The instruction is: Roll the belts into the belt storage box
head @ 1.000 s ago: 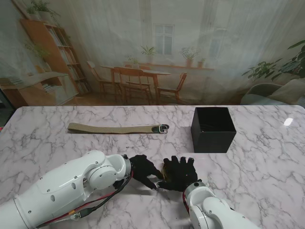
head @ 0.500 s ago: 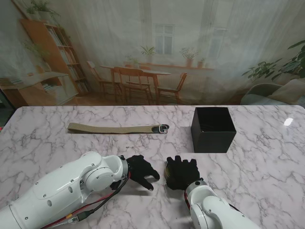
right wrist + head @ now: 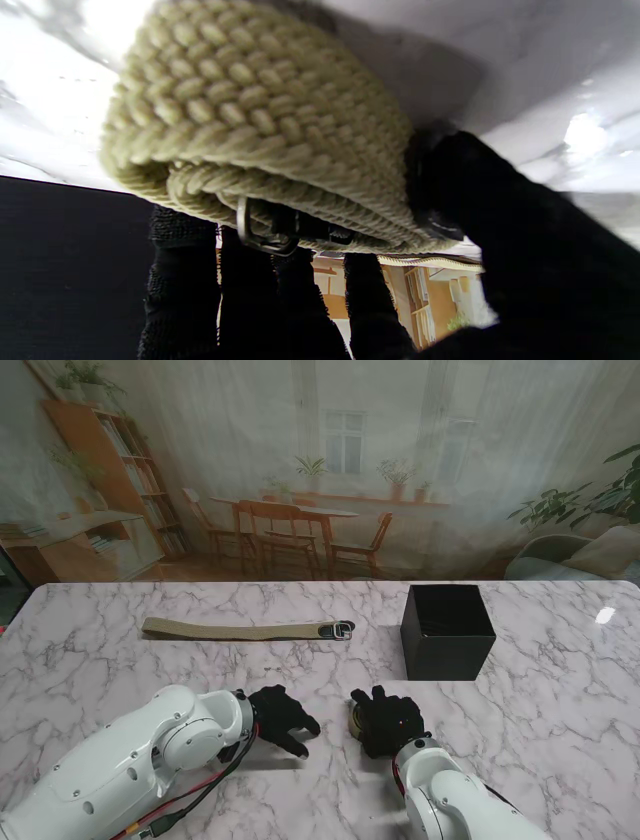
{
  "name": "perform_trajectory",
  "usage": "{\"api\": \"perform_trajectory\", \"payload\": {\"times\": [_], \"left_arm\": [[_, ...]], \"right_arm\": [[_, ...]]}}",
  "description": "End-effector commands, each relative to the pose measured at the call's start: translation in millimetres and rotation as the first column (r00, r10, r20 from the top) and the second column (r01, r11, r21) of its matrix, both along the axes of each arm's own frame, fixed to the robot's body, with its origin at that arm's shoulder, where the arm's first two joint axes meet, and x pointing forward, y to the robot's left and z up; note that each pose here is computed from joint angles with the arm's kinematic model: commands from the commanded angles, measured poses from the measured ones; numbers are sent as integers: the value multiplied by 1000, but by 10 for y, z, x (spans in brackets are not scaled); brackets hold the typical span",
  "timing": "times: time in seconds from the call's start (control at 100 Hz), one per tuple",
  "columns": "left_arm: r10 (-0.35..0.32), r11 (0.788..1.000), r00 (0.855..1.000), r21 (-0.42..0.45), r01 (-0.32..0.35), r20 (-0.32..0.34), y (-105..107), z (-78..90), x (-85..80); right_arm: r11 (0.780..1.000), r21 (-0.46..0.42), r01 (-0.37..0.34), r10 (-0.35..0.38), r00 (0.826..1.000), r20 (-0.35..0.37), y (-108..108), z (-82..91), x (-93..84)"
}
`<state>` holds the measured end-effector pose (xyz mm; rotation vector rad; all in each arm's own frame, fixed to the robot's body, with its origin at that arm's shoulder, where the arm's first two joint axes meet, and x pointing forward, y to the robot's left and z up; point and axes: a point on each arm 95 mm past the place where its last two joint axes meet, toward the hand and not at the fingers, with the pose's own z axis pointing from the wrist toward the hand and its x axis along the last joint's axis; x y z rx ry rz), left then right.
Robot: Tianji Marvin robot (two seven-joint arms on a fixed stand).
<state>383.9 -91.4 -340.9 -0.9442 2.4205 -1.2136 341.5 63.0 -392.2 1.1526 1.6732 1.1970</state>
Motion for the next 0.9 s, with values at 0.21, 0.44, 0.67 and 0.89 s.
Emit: {"api": "perform_trajectory", "payload": {"times": [0.21,0.44,0.67,0.89], "left_arm": [[2,1000,1000,-25,-1,31,40,49,-41],[20,999,997,-35,-17,80,97,126,32],[60,997,984,-61,-50,167,271,307,87],[99,994,964,-67,-85,246,479,430,166]], "right_arm": [[1000,3,-6,6,1000,25,-51,-86,11],[999,28,-25,22,995,93,-94,-29,16],[997,58,-49,39,986,163,-160,198,-2],[994,76,-84,60,961,271,-172,610,-13]]}}
